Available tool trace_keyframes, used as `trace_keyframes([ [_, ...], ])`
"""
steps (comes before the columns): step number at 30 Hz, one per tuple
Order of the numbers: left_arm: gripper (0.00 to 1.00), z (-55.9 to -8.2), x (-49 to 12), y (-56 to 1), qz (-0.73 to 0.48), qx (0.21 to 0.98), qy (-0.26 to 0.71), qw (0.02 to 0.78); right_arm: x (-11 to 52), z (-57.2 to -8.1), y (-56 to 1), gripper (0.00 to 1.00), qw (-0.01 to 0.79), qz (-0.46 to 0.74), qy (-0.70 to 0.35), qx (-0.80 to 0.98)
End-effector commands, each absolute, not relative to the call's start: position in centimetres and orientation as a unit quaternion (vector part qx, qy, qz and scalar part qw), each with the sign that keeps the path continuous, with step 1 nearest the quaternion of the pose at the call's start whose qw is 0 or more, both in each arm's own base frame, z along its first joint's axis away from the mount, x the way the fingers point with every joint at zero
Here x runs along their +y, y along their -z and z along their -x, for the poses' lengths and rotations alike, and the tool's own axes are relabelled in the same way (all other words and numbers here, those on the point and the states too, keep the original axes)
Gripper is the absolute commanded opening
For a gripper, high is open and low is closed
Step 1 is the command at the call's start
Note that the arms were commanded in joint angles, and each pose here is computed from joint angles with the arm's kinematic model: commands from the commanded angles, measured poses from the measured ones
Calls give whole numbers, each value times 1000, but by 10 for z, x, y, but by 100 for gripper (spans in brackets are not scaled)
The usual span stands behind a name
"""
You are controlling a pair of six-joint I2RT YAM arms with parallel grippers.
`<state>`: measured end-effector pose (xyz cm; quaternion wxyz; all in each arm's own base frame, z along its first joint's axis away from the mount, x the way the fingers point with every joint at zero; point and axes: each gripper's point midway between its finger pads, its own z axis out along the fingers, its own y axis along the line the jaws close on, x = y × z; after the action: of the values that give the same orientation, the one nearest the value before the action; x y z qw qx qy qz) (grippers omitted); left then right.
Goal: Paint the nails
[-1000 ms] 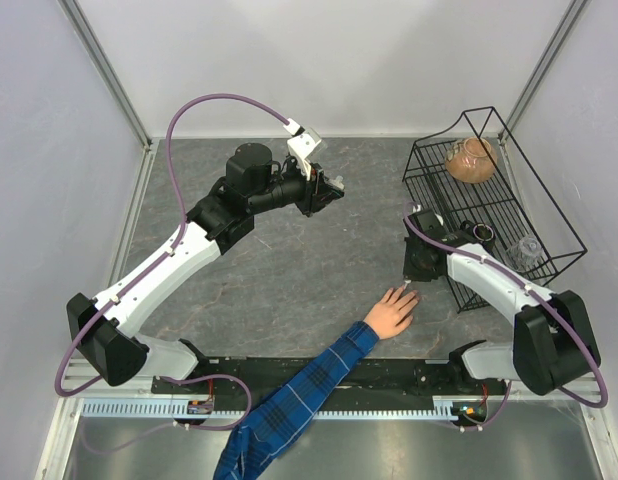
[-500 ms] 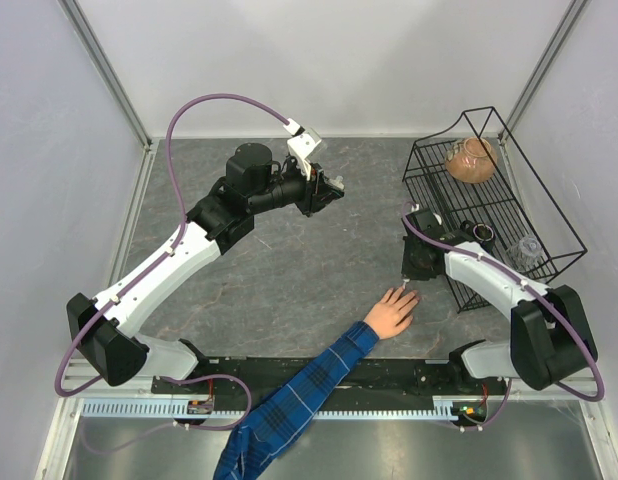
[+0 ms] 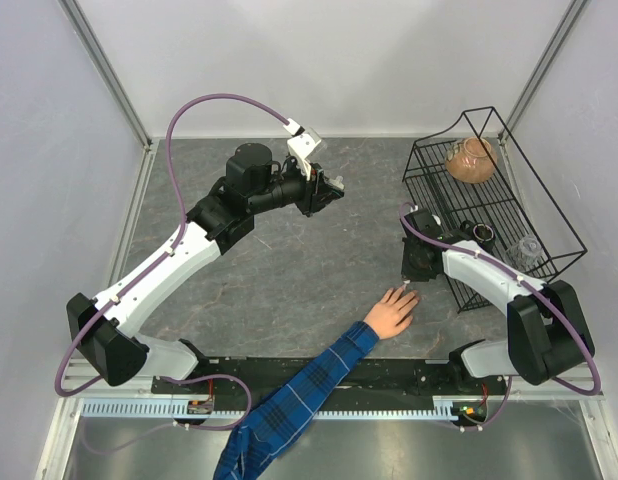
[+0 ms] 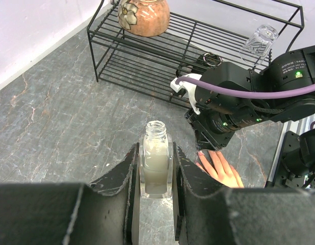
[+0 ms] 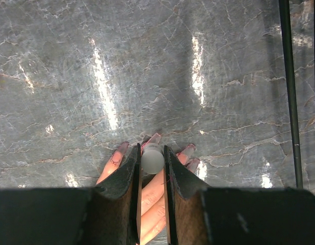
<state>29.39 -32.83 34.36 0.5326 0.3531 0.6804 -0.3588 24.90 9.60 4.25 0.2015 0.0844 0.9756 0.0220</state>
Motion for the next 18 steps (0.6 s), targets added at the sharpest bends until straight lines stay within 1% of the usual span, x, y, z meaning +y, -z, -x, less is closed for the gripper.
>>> trace_keyframes([
  [1,2,-296,-326,-374,-355,651,358,568,95,-261,-48,0,219,-94,-16,971],
  [18,2,-302,-329,-375,-356,652,353,568,94,-274,-54,0,236,-97,-14,967],
])
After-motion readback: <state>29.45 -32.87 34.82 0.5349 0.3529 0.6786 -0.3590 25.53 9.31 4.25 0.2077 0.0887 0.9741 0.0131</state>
